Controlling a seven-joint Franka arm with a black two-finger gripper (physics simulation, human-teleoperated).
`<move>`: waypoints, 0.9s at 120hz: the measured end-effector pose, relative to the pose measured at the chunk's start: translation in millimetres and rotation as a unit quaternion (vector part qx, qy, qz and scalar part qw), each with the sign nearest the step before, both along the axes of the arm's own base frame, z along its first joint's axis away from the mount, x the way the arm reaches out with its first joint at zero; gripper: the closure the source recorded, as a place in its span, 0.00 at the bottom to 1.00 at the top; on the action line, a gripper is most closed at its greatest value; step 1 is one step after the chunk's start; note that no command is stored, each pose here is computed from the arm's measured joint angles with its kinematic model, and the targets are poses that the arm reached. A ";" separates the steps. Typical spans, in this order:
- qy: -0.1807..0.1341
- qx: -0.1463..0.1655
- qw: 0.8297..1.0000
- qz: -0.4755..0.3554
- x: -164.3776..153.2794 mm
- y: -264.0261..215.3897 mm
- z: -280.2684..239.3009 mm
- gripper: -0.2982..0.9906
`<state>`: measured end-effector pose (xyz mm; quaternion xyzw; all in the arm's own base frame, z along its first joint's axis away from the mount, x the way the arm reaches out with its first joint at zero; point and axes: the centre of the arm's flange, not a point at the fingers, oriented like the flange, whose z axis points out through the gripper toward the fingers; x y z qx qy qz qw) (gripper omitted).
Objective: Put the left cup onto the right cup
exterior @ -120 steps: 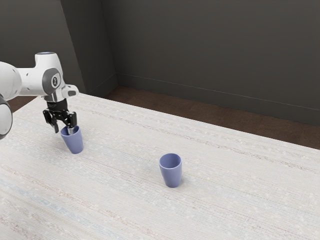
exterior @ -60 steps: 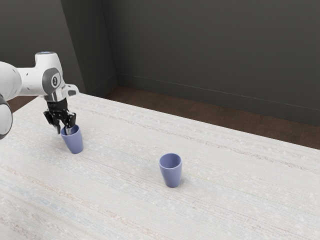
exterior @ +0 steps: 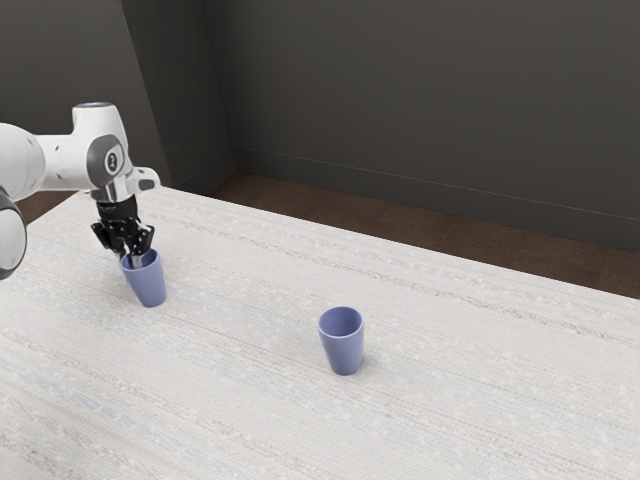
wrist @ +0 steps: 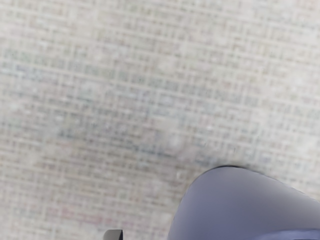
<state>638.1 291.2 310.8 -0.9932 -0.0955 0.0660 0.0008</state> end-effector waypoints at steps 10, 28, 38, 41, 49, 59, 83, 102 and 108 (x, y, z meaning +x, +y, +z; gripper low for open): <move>0.000 0.000 1.000 0.000 0.6 -0.7 -0.7 0.68; 0.000 -0.001 1.000 0.000 0.7 -0.8 -1.1 0.72; 0.001 0.000 1.000 0.000 0.8 -1.0 -1.2 0.75; 0.001 0.000 1.000 0.000 0.9 -1.2 -1.2 0.76; 0.001 0.000 1.000 0.000 1.1 -1.7 -1.2 0.77; 0.000 0.000 1.000 -0.002 1.9 -3.5 -0.6 0.79; -0.003 0.001 1.000 -0.002 1.8 -4.3 4.6 0.82; -0.009 0.004 1.000 -0.003 1.1 -6.0 14.6 0.82; -0.010 0.005 1.000 -0.003 1.0 -6.7 17.1 0.82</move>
